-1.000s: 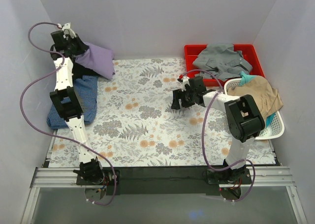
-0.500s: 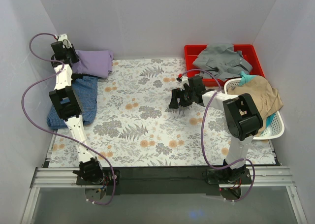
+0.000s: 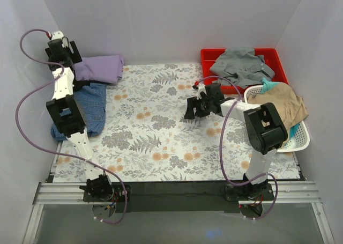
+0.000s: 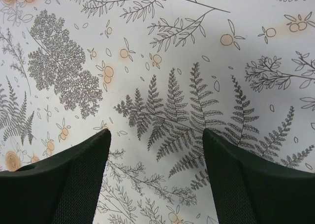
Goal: Fold and stack the t-shirts
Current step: Neatly place the folded tshirt to the corner, then reset both grippers
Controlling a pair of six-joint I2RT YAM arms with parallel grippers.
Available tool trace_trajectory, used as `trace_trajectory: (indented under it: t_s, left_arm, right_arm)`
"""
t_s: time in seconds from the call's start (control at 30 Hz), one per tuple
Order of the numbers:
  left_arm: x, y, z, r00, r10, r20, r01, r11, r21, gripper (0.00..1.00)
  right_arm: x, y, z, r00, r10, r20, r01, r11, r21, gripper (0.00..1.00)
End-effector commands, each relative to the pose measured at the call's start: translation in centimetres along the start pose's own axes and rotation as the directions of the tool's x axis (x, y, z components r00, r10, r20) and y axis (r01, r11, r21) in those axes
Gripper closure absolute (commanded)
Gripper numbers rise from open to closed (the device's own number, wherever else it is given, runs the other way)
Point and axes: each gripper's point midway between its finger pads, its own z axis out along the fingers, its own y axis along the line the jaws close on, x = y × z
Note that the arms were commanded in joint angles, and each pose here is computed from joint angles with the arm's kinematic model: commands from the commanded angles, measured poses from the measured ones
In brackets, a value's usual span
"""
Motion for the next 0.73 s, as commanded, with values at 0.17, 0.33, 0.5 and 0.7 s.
trace_trajectory:
  t_s: [0.17, 0.33, 0.5, 0.7]
  left_arm:
    - [-16.0, -10.1, -19.9, 0.953, -0.213, 0.217, 0.08, 0.863, 0.498, 0.17]
    - [-9.5, -21.7, -28.6, 0.975, -0.221, -0.026, 0.163, 0.628, 0.761, 0.16]
    - [-0.7, -29.7, -38.4, 0.986, -0.1, -0.131, 0.161, 0.43, 0.888, 0.15]
    - [5.8, -31.8, -42.6, 0.972, -0.032, -0.231, 0.225, 0.389, 0.893, 0.14]
  right_arm:
    - [-2.5, 1.3, -3.2, 0.993, -0.044, 0.113, 0.04, 0.998, 0.04, 0.2]
    - [-4.1, 2.2, -5.3, 0.983, -0.08, 0.165, 0.071, 0.996, 0.06, 0.19]
    - [-5.1, 2.7, -9.3, 0.967, -0.136, 0.217, 0.103, 0.983, 0.153, 0.18]
    - [-5.2, 2.1, -14.6, 0.939, -0.175, 0.296, 0.08, 0.949, 0.306, 0.17]
